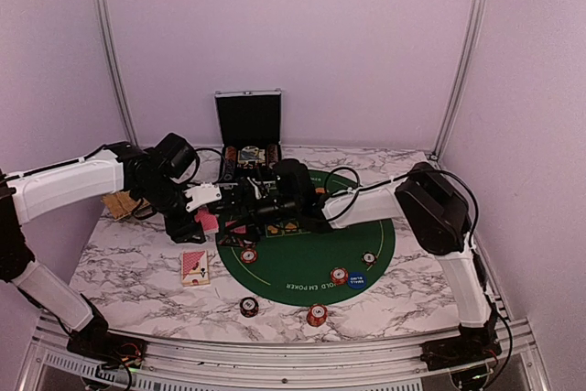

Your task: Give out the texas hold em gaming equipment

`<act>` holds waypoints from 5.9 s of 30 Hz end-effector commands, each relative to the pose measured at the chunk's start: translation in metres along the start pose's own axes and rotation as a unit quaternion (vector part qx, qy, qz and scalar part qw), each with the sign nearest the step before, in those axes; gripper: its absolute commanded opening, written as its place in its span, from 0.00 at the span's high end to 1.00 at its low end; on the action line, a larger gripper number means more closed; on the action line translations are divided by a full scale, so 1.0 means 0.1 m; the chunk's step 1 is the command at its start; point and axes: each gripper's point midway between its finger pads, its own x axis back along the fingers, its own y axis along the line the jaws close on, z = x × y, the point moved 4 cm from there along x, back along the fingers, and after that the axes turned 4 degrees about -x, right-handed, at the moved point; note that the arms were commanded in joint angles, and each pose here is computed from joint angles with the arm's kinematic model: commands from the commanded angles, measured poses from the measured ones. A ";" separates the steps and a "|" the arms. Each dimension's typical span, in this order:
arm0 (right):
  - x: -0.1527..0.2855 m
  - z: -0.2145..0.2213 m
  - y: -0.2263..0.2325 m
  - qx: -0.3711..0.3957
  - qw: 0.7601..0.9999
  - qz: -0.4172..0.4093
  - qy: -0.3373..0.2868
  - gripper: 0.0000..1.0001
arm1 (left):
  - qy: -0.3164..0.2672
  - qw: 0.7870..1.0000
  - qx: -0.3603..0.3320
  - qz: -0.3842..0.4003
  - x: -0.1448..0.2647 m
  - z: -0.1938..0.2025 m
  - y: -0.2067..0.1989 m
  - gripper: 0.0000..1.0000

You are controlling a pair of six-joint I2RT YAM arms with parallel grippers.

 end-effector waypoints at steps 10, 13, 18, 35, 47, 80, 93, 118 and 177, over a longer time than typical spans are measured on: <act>-0.27 0.10 0.21 0.005 0.998 -0.062 0.029 0.08 | -0.050 0.999 0.003 -0.006 0.17 -0.24 0.07 1.00; -0.29 0.10 0.23 0.003 0.997 -0.071 0.030 0.07 | -0.054 0.998 0.004 -0.006 0.19 -0.26 0.07 1.00; -0.31 0.07 0.25 -0.001 0.996 -0.081 0.028 0.08 | -0.058 0.998 0.002 -0.005 0.21 -0.28 0.08 1.00; -0.15 -0.05 0.01 -0.019 1.000 -0.017 -0.016 0.24 | -0.059 0.998 -0.003 -0.014 0.27 -0.23 0.05 1.00; 0.10 -0.11 0.15 0.001 0.999 -0.020 -0.036 0.41 | -0.047 0.999 -0.007 -0.017 0.23 -0.15 0.02 1.00; 0.74 -0.33 0.36 0.035 0.997 0.017 -0.070 1.00 | -0.028 0.999 -0.001 -0.018 0.12 -0.05 0.01 1.00; 1.83 -0.75 -0.07 0.018 0.983 0.090 -0.157 1.00 | -0.027 0.999 -0.001 -0.020 0.12 -0.05 0.02 1.00; 3.89 -1.32 -1.37 -0.064 0.885 0.288 -0.360 1.00 | -0.032 0.999 0.000 -0.015 0.14 -0.06 0.00 1.00; 3.09 -0.89 -0.18 0.064 0.921 0.242 -0.300 0.10 | -0.051 0.999 0.008 -0.001 0.20 -0.12 -0.04 1.00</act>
